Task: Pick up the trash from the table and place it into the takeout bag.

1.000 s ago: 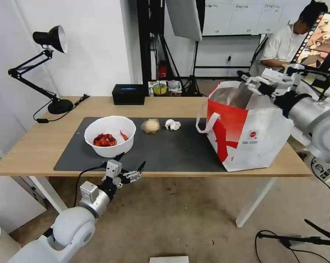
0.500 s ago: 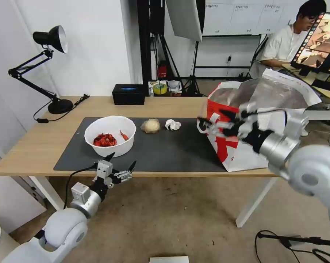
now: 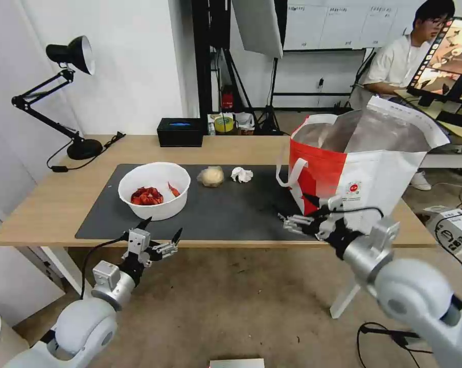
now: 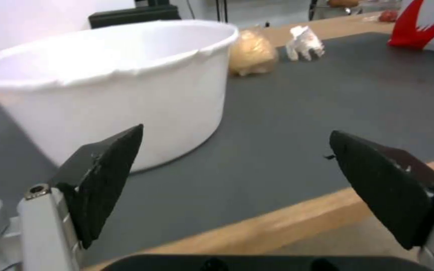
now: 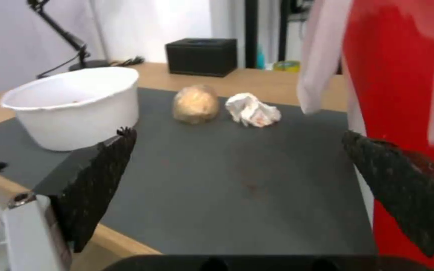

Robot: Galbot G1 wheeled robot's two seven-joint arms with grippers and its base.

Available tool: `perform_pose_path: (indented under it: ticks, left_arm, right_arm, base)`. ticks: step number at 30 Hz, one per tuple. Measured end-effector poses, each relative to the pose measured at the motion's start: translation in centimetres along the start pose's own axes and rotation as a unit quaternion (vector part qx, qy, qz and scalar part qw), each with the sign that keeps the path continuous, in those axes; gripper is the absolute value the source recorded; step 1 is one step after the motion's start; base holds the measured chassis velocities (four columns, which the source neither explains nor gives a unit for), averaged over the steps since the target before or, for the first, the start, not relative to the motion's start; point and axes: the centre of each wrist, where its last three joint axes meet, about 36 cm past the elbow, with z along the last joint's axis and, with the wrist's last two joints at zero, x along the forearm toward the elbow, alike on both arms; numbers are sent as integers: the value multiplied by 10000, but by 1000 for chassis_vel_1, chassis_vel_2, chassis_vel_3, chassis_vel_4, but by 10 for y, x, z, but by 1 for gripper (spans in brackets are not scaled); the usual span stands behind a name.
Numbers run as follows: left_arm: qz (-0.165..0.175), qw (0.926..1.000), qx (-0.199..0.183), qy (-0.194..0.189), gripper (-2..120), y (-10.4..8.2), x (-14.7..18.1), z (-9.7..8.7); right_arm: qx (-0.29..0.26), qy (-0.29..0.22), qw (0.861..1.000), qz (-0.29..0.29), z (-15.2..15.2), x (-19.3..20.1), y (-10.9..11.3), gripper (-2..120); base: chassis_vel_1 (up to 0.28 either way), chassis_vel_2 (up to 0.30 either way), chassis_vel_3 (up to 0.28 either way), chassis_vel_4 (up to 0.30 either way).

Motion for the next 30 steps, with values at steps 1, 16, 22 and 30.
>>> perform_pose_path:
  ticks: [1,16,22,30]
  left_arm:
    - [0,10000,0,0,100,0,0,0]
    - [-233,9997,33,60,100,15,3,26]
    - [-222,9997,46,79,100,16,6,30]
    - [-230,9997,20,93,100,16,8,31]
  right_arm:
    - [0,0,10000,0,0,0,0,100]
    - [-316,-504,9976,346,72,1,2,100]
    - [-413,-475,9974,353,81,1,5,100]
    - [-485,-380,9973,389,88,3,8,100]
  base:
    - [0,0,0,0]
    - [0,0,0,0]
    - [0,0,0,0]
    - [0,0,0,0]
